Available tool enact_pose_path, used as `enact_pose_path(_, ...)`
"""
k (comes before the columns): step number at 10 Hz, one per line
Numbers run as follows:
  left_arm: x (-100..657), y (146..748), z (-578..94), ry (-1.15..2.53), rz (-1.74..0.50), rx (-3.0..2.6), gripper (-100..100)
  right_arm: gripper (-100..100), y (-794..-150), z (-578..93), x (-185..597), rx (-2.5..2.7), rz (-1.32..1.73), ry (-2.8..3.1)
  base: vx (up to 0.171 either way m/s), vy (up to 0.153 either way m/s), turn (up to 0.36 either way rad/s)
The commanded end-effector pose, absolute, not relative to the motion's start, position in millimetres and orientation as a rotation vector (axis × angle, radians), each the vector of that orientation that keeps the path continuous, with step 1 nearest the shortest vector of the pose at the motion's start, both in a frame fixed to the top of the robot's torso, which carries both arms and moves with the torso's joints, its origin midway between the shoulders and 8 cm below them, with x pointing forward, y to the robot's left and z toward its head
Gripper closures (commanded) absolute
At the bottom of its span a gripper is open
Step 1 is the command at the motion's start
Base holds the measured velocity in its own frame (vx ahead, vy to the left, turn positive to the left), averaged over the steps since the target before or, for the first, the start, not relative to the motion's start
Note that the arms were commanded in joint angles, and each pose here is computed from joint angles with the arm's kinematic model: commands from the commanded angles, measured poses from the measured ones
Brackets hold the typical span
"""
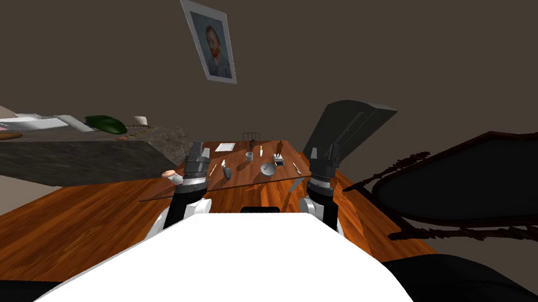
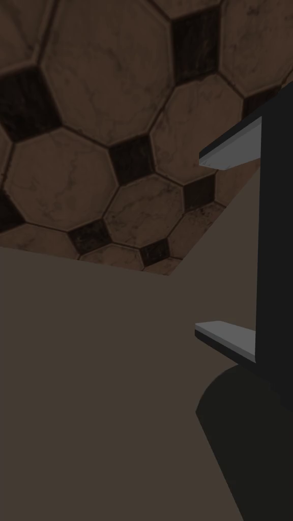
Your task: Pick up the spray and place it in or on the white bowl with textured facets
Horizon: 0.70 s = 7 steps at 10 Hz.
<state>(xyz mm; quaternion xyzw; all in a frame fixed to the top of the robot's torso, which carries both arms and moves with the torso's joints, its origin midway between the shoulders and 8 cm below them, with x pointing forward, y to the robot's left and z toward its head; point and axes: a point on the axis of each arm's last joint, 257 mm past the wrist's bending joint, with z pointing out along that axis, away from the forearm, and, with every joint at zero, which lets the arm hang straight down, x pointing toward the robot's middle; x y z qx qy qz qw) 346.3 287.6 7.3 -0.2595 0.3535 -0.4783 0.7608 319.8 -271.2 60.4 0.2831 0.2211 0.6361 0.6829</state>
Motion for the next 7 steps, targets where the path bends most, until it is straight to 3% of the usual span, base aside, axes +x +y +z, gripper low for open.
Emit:
enact_pose_path(1,351,286,-3,0.814,-1.025,-0.553,-100,0,-271,60,320,0.635,1.426,0.496,-0.026,0.01,0.003)
enact_pose_path(7,378,294,-73,1.03,-0.896,-0.555,-100,0,-271,60,320,0.635,1.426,0.496,-0.069,0.033,0.004)
